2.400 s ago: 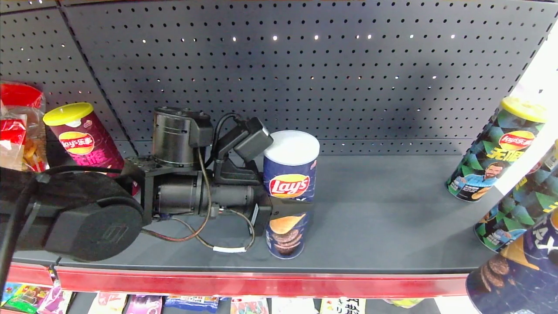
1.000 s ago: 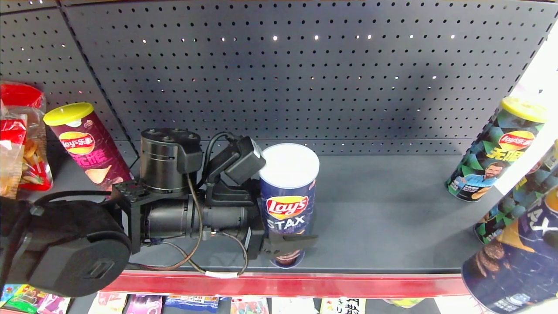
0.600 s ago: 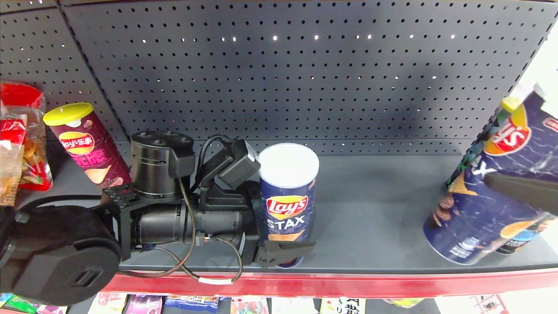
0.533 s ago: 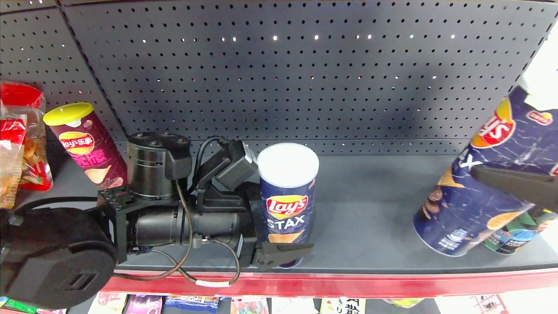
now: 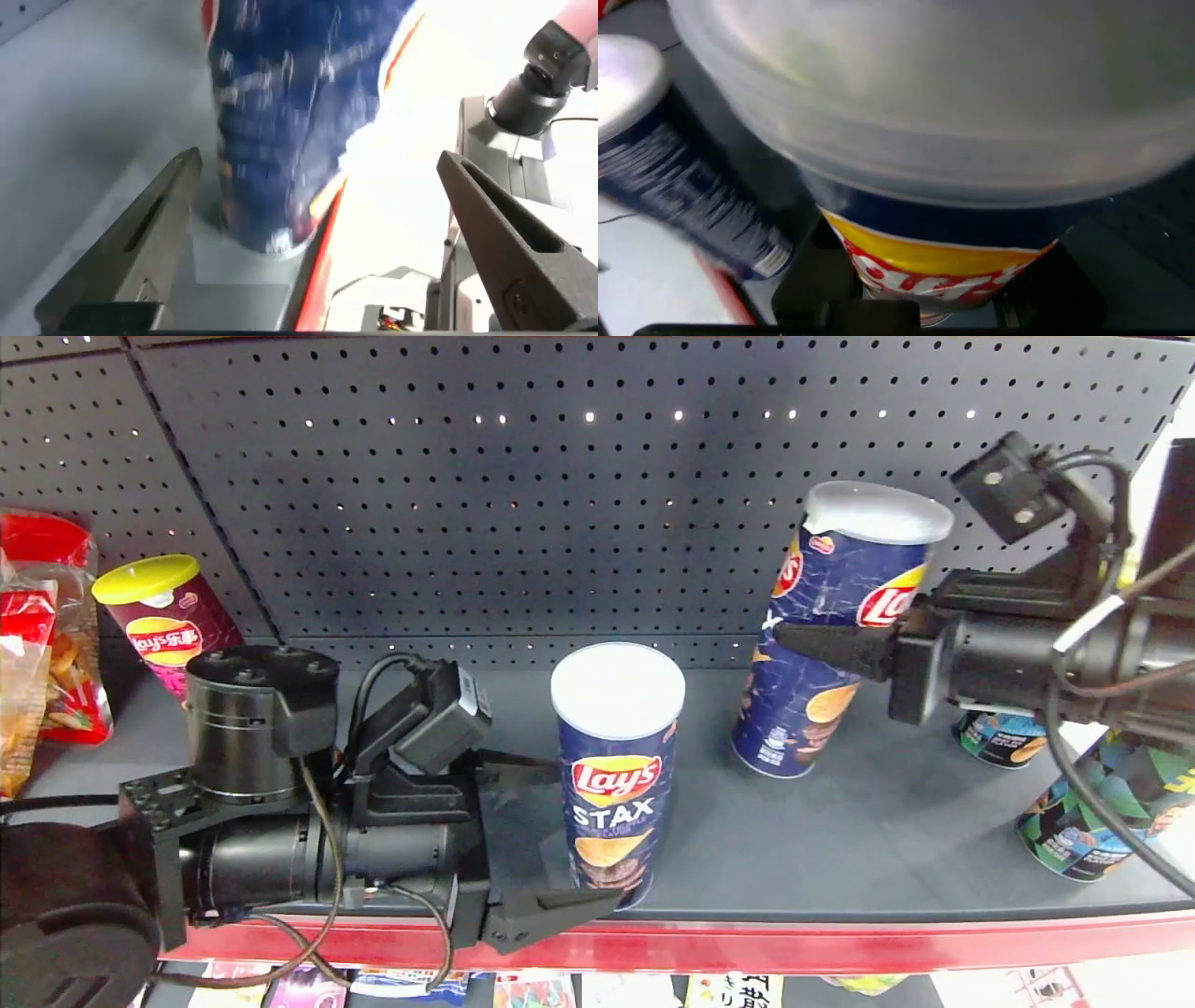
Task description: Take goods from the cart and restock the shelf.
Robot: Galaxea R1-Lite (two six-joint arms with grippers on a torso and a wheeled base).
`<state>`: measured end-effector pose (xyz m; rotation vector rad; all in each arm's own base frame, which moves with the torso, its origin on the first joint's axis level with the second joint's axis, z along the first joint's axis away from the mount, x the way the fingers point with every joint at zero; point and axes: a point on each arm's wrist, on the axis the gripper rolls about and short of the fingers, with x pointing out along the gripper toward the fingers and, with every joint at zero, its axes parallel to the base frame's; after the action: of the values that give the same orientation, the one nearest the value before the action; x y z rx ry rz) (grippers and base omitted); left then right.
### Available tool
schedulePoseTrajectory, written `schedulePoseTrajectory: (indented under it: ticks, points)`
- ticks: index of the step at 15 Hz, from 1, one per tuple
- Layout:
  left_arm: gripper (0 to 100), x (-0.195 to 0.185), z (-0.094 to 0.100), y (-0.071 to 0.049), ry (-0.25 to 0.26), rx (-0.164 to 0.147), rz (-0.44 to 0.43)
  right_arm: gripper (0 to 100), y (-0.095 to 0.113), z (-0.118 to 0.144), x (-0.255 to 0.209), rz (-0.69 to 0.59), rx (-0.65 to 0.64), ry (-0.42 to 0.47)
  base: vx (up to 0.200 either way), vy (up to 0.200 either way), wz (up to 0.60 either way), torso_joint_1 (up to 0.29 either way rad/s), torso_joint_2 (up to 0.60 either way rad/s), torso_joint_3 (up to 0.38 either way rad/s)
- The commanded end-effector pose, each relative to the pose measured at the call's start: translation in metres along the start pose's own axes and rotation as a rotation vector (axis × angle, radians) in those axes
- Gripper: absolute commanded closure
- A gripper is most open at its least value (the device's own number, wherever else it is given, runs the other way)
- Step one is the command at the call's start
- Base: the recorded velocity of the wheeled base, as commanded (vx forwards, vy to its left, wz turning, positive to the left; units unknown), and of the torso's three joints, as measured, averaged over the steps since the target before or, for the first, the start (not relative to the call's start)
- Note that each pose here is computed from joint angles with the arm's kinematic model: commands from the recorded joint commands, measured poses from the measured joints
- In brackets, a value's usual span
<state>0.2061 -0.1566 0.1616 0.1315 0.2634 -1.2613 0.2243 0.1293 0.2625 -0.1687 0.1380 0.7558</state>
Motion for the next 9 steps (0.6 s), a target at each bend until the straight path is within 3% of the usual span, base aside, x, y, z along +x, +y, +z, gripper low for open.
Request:
schedulePoseTrajectory:
  ticks: [1, 6, 9]
  points:
    - [0, -0.015, -0.003, -0.006, -0.006, -0.003, 0.017, 100, -0.005, -0.012, 0.046, 0.024, 0.010, 0.052, 0.000, 0.000, 0.00, 0.000, 0.00, 0.000]
    - [0, -0.040, -0.017, -0.016, 0.006, -0.027, 0.060, 100, -0.002, -0.015, 0.092, 0.054, 0.005, 0.029, 0.000, 0.000, 0.00, 0.000, 0.00, 0.000]
    - [0, -0.062, -0.022, -0.016, -0.011, -0.047, 0.135, 100, 0.001, -0.018, 0.105, 0.070, 0.000, 0.026, 0.000, 0.000, 0.00, 0.000, 0.00, 0.000]
